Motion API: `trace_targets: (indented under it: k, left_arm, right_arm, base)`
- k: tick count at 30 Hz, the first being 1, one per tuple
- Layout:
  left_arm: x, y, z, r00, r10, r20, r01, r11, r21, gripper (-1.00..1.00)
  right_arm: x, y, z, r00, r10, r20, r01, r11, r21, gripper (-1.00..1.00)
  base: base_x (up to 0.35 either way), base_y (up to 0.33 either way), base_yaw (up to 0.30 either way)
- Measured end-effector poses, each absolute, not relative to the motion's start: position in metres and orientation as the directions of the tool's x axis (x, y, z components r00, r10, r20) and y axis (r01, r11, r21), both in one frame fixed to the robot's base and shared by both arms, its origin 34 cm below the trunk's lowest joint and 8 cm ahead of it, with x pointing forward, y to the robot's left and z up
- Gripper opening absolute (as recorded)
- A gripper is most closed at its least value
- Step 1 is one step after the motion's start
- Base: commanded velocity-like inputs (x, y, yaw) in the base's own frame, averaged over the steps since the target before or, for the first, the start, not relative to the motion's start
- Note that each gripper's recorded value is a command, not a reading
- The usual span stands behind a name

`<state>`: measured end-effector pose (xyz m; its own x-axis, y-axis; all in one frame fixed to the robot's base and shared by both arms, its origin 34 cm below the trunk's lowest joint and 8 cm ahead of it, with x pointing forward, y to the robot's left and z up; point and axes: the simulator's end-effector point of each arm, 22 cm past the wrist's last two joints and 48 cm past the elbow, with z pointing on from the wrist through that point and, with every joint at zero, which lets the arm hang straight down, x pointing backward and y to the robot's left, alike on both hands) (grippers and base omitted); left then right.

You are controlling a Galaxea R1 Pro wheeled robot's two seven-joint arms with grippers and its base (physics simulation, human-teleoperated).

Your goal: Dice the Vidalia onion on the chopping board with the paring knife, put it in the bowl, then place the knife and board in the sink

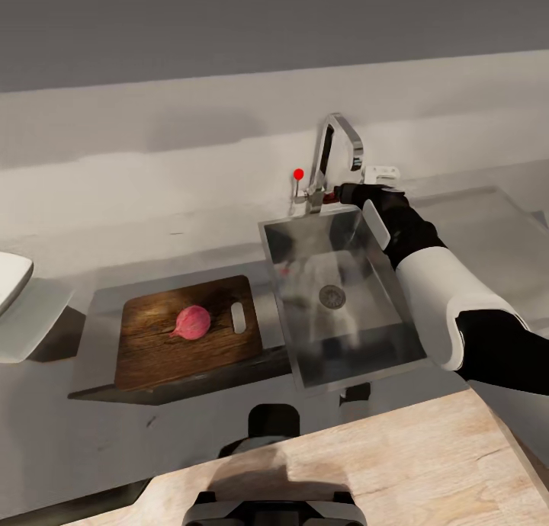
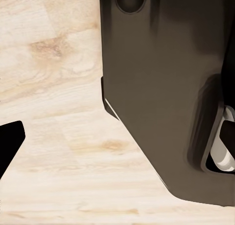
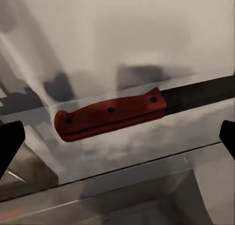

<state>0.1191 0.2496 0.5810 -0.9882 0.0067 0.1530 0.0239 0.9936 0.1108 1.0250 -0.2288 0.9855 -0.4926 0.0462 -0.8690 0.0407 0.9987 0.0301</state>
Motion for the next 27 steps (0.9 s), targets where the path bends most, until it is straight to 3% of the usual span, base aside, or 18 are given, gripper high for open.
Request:
trace_targets:
  k: [27]
  left_arm:
    - [0.1192, 0.2490, 0.5809, -0.988, 0.007, 0.153, 0.024, 0.994, 0.110, 1.00]
  right_arm:
    - [1.0246, -0.2289, 0.9838, -0.496, 0.045, -0.867, 0.041, 0.999, 0.028, 1.00]
  base:
    - [0.018, 0.000, 0.000]
